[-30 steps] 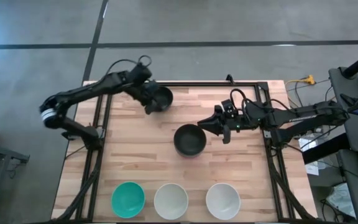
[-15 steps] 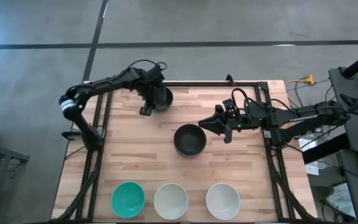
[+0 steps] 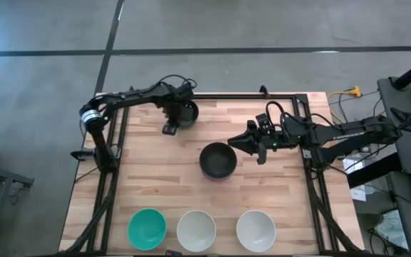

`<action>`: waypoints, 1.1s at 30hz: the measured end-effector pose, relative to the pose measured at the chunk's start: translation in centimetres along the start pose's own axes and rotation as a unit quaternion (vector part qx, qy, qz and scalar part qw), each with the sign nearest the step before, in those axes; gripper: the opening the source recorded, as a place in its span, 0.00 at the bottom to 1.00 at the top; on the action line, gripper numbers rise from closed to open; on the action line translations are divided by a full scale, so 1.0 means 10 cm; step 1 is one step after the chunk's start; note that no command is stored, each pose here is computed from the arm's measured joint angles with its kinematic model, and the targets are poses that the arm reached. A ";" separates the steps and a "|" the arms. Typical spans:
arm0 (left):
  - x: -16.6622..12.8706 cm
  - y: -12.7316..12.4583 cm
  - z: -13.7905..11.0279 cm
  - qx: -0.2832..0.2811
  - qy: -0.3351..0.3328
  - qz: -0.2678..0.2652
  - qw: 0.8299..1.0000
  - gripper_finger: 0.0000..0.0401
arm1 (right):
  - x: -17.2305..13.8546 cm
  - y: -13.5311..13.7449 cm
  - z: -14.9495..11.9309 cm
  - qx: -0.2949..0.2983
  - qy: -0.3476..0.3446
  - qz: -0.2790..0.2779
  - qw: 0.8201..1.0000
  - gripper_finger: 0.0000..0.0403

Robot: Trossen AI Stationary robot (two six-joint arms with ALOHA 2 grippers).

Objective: Nest bowls inside each other
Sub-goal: Stack the black bowl on the black bowl

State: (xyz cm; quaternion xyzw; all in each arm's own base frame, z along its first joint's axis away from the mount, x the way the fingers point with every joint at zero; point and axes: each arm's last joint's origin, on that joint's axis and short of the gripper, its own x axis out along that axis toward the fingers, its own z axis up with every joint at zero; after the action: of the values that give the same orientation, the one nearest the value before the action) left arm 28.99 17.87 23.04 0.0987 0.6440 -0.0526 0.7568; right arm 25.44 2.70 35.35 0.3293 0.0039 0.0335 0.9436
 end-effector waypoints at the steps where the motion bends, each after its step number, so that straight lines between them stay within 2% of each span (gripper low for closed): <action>1: 0.05 0.01 0.00 -0.004 0.006 -0.004 1.000 0.33 | 0.00 0.00 0.00 0.003 0.000 0.000 1.000 0.16; 6: 0.23 0.04 0.02 -0.040 0.031 -0.018 0.999 0.33 | 0.00 0.02 -0.01 0.006 0.001 0.005 1.000 0.16; 11: 0.29 0.06 0.00 -0.057 0.069 0.014 0.996 0.31 | 0.00 0.06 -0.04 0.015 0.006 0.012 1.000 0.16; 19: 0.28 0.06 0.00 -0.063 0.068 0.018 0.995 0.02 | -0.01 0.08 -0.05 0.019 0.008 0.016 1.000 0.16; 33: 0.13 0.02 -0.02 -0.066 0.052 0.023 0.996 0.00 | -0.01 0.08 -0.05 0.024 0.008 0.016 1.000 0.16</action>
State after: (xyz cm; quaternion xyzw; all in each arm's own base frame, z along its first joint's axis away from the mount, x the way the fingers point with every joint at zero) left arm 29.06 18.18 21.79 0.0656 0.6822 0.0130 0.7281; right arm 25.31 3.61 35.45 0.3519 0.0074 0.0514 0.9346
